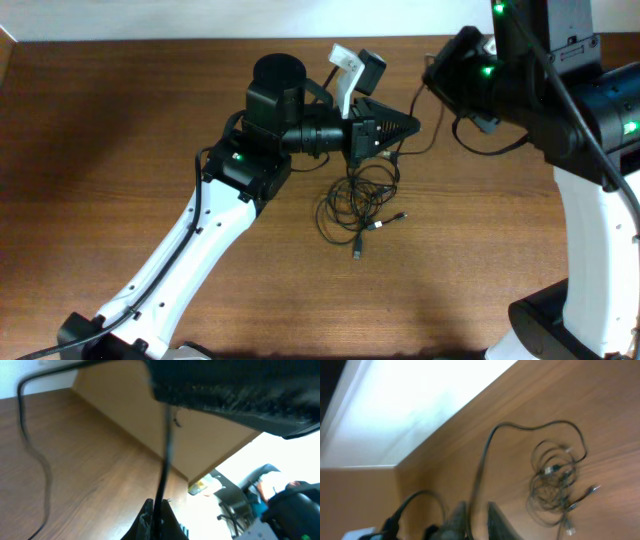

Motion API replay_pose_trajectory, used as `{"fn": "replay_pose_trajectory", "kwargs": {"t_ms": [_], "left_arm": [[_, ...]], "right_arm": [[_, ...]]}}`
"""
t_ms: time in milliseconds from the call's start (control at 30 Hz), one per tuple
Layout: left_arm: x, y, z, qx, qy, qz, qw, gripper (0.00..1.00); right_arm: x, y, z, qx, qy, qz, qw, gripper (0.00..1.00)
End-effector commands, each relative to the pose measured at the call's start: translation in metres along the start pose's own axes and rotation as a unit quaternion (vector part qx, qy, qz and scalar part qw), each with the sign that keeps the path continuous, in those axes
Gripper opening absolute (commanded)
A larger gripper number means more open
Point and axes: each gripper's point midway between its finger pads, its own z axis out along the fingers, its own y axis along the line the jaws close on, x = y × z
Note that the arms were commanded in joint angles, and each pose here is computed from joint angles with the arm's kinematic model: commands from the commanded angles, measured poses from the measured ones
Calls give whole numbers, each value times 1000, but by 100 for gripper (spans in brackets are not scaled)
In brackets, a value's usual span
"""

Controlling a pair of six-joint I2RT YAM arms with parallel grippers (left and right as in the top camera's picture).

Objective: Untangle cables

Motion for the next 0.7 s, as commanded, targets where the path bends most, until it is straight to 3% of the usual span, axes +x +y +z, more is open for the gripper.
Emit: {"fn": "replay_pose_trajectory", "kwargs": {"t_ms": [0, 67, 133, 367, 533, 667], "left_arm": [[-9, 15, -6, -64, -24, -4, 998, 0], [-12, 29, -9, -106, -35, -11, 994, 0], [-19, 32, -11, -123, -47, -6, 991, 0], [-121, -28, -42, -137, -161, 82, 974, 0], [-184, -64, -82, -183, -261, 122, 940, 0], [-208, -58, -109, -249, -322, 118, 906, 0]], "right_arm": [[-33, -39, -9, 84, -81, 13, 993, 66], [-40, -61, -12, 122, -88, 21, 988, 88], [-49, -72, -13, 141, -93, 1, 986, 99], [-82, -104, -20, 191, -96, -104, 971, 99], [-87, -111, -22, 199, -97, -113, 969, 98], [-87, -110, -22, 199, -97, -114, 969, 98]]}}
